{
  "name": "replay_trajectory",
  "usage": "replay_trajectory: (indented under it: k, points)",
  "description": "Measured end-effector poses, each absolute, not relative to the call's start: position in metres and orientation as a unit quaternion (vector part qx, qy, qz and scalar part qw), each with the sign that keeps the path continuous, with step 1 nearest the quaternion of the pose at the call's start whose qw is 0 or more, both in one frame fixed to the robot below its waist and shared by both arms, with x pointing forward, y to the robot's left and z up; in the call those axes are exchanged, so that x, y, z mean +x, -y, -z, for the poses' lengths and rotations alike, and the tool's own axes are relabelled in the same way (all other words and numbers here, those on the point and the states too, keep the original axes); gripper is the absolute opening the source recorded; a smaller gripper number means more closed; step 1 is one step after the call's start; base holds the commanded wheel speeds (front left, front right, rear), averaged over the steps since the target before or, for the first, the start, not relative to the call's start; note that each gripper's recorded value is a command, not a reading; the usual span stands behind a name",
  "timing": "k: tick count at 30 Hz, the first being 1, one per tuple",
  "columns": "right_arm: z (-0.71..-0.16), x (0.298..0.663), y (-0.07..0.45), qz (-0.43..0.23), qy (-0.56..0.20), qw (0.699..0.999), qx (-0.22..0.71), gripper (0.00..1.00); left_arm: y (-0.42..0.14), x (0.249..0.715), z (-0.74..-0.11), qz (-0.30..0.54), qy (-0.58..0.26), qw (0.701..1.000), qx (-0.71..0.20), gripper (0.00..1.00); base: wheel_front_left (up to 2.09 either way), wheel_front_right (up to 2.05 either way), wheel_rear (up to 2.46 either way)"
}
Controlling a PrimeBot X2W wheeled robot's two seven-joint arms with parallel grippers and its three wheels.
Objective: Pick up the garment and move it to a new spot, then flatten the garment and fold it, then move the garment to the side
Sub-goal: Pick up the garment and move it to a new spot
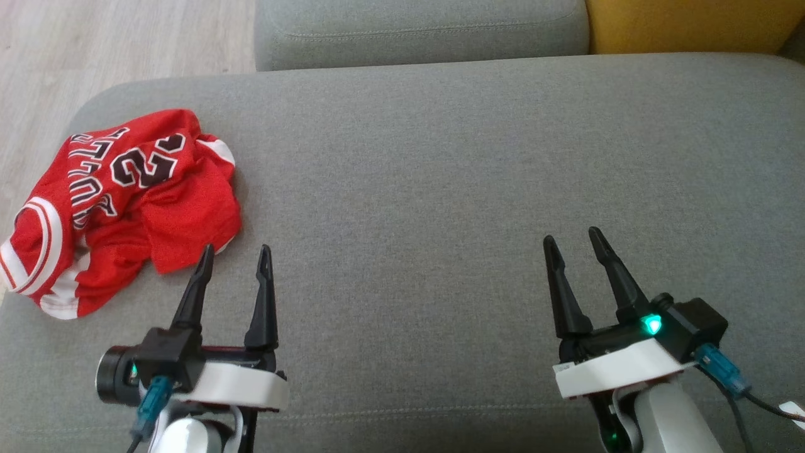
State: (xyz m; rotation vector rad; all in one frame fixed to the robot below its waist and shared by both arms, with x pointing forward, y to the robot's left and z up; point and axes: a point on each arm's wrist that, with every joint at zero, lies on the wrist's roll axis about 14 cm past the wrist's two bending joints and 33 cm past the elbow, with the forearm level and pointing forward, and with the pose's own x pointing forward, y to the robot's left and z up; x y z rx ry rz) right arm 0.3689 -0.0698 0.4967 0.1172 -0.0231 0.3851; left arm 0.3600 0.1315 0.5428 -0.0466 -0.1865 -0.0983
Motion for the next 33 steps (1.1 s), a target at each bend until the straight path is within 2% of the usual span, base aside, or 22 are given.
replay_trajectory:
  k: [10, 33]
  points:
    - [-0.496, 0.372, 0.062, -0.203, 0.011, 0.978, 0.057, 1.00, -0.143, 0.356, -0.541, 0.029, 0.090, 0.995, -0.026, 1.00, 0.00, 0.00, 0.00]
    - [-0.484, 0.373, -0.046, -0.361, -0.010, 0.931, 0.046, 1.00, -0.236, 0.301, -0.536, -0.137, 0.083, 0.987, -0.018, 1.00, 0.00, 0.00, 0.00]
